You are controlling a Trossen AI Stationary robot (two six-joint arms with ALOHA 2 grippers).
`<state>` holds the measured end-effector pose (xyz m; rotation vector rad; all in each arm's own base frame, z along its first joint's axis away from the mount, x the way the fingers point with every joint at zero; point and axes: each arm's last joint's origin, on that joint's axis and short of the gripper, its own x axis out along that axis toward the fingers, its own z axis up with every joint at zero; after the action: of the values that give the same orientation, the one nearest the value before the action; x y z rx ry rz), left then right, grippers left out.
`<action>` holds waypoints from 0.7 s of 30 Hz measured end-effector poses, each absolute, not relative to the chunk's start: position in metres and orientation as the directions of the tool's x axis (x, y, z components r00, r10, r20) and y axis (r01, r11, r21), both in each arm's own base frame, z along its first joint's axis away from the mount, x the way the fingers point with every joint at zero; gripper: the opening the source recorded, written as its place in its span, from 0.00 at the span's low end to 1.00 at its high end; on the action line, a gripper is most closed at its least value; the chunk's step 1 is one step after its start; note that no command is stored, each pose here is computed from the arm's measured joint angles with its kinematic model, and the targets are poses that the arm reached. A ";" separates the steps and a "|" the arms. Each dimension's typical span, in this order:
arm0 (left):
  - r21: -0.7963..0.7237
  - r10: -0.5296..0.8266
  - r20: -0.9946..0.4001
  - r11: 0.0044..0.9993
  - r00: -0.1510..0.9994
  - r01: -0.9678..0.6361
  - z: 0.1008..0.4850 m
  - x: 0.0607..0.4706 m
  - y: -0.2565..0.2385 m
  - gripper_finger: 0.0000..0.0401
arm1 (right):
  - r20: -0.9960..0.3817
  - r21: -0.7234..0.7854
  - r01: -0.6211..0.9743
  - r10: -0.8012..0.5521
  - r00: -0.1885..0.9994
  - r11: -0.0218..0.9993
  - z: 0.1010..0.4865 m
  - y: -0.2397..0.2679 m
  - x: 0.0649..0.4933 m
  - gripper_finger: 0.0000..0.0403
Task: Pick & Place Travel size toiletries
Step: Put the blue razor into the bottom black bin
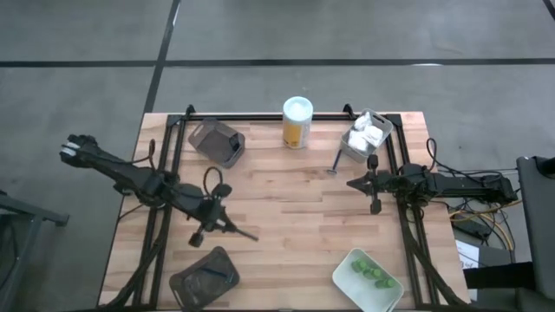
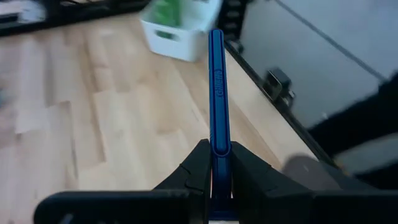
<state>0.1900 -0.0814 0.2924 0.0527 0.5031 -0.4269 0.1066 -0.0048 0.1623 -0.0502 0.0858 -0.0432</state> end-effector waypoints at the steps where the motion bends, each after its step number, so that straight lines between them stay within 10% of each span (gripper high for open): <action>1: -0.047 -0.393 -0.488 0.903 0.779 0.426 0.291 0.188 -0.084 0.11 | -0.085 -0.052 0.040 -0.045 0.995 0.998 0.162 -0.005 0.107 0.02; 21: 0.011 -0.428 -0.557 0.853 0.712 0.522 0.287 0.175 -0.100 0.11 | -0.084 -0.052 0.041 -0.045 0.995 0.998 0.162 -0.005 0.107 0.02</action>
<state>0.1749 -0.0998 0.2870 0.1728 0.5729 -0.5291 0.1066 -0.0048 0.1624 -0.0506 0.0854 -0.0432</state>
